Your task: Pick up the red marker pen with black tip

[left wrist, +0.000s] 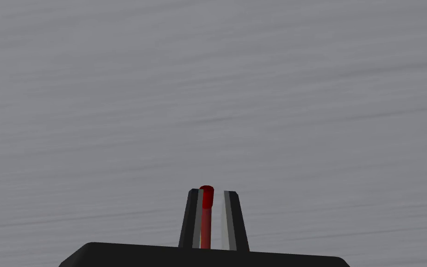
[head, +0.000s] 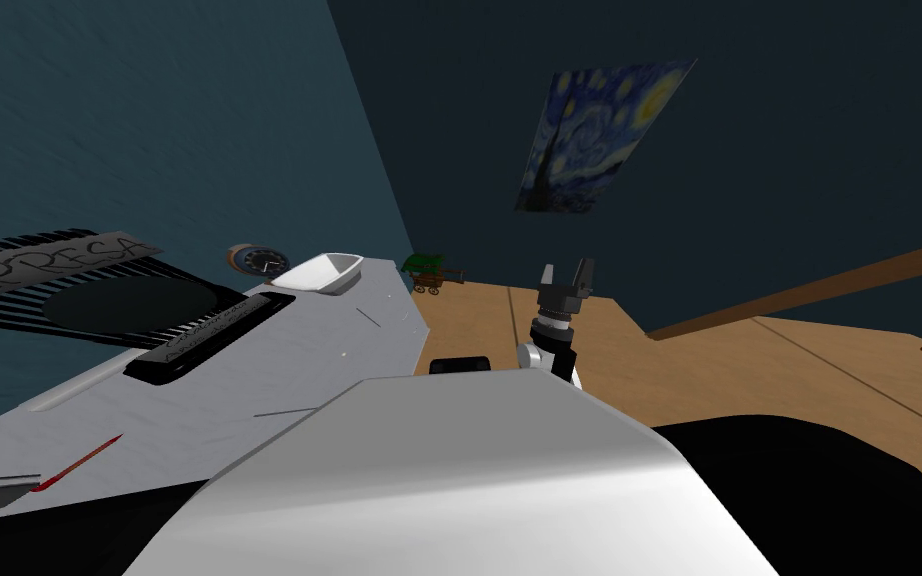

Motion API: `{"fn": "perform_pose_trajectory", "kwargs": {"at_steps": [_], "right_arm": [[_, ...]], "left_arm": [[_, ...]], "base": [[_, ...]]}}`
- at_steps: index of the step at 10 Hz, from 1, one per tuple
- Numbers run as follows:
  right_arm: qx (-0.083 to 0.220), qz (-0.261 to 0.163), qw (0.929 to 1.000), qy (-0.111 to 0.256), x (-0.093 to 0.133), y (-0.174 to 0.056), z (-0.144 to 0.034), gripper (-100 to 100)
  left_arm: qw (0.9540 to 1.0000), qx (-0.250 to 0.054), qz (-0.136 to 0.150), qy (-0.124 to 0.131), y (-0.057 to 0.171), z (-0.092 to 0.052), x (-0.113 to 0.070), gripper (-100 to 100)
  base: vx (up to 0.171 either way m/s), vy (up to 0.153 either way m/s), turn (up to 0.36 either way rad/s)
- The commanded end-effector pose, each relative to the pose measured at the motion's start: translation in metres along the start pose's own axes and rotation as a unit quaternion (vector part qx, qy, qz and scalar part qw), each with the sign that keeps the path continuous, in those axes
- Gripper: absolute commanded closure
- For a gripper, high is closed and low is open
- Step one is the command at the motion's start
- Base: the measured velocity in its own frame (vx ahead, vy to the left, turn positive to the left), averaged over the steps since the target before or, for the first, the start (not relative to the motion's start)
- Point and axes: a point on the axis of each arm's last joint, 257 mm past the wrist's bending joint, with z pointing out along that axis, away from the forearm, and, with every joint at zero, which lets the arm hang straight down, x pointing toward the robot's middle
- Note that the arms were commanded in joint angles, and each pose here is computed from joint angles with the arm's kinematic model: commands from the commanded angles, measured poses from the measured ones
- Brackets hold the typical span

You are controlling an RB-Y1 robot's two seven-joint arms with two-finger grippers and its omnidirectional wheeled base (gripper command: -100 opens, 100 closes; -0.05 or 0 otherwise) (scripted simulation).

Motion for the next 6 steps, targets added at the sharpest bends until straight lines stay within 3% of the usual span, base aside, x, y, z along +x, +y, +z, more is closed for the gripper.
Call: {"fn": "perform_pose_trajectory", "kwargs": {"at_steps": [1,2,3,4,6], "right_arm": [[0.000,0.000,1.0000,0.000,0.000,0.000,0.000,0],[0.000,0.000,1.0000,0.000,0.000,0.000,0.000,0],[0.000,0.000,1.0000,0.000,0.000,0.000,0.000,0],[0.000,0.000,1.0000,0.000,0.000,0.000,0.000,0],[0.000,0.000,1.0000,0.000,0.000,0.000,0.000,0]], "left_arm": [[1.0000,0.000,0.000,0.000,0.000,0.000,0.000,0],[0.9999,0.008,-0.008,0.011,-0.005,0.006,0.008,-100],[1.0000,0.004,-0.006,0.002,-0.002,0.005,0.001,-100],[0.9996,0.016,-0.017,0.019,-0.010,0.012,0.015,-100],[0.9999,0.006,-0.011,-0.001,-0.003,0.009,0.000,-100]], "base": [[0.000,0.000,0.000],[-0.038,-0.001,-0.122],[-0.045,0.006,-0.070],[-0.051,0.008,-0.098],[-0.036,0.005,-0.025]]}}
